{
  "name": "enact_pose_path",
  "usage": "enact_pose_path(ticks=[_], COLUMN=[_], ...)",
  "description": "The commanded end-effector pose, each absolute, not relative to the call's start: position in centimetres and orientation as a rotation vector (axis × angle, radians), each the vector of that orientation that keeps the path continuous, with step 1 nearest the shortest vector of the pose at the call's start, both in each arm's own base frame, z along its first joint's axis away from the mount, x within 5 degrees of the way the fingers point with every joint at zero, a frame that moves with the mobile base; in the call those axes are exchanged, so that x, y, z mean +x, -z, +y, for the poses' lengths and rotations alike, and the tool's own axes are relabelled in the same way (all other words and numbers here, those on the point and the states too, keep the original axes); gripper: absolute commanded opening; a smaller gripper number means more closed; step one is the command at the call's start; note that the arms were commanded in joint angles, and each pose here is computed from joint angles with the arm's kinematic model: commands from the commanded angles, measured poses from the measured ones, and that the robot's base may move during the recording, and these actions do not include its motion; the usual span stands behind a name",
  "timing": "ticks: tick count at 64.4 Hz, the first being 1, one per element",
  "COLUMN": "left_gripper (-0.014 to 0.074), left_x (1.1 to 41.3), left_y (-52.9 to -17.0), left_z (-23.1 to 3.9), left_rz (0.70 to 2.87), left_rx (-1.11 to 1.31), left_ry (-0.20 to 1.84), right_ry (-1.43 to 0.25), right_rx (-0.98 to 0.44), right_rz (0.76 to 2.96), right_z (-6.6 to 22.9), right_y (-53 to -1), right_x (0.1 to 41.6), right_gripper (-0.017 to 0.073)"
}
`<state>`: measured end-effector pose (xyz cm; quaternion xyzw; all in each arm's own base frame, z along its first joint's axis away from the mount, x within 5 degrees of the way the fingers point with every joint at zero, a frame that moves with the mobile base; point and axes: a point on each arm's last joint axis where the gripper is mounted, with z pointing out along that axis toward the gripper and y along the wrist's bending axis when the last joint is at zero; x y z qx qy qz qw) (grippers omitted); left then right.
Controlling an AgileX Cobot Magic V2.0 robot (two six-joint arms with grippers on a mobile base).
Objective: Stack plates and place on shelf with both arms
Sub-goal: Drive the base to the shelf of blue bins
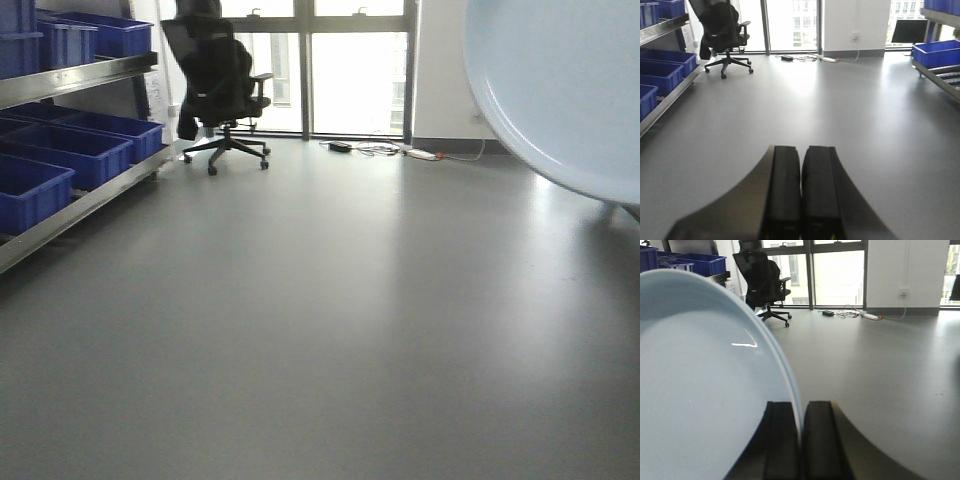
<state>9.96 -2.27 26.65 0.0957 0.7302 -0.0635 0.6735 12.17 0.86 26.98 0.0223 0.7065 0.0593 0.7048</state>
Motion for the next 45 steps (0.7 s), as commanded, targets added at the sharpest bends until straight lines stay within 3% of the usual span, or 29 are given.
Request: enact_pose_path(ticks=[1, 45], left_gripper=[0.0082, 0.0082], left_x=[10.05, 10.05], left_y=[-28.40, -28.40], left_z=[-2.23, -2.23], left_rz=[1.534, 1.534], left_rx=[0.188, 0.188], left_ry=[0.152, 0.152], right_ry=[-0.108, -0.108], right_rx=[0.060, 0.060], right_rz=[1.442, 1.442], right_z=[0.59, 0.59], right_y=[-28.94, -28.94], right_x=[12.17, 12.17], right_gripper=[0.0056, 0.0056])
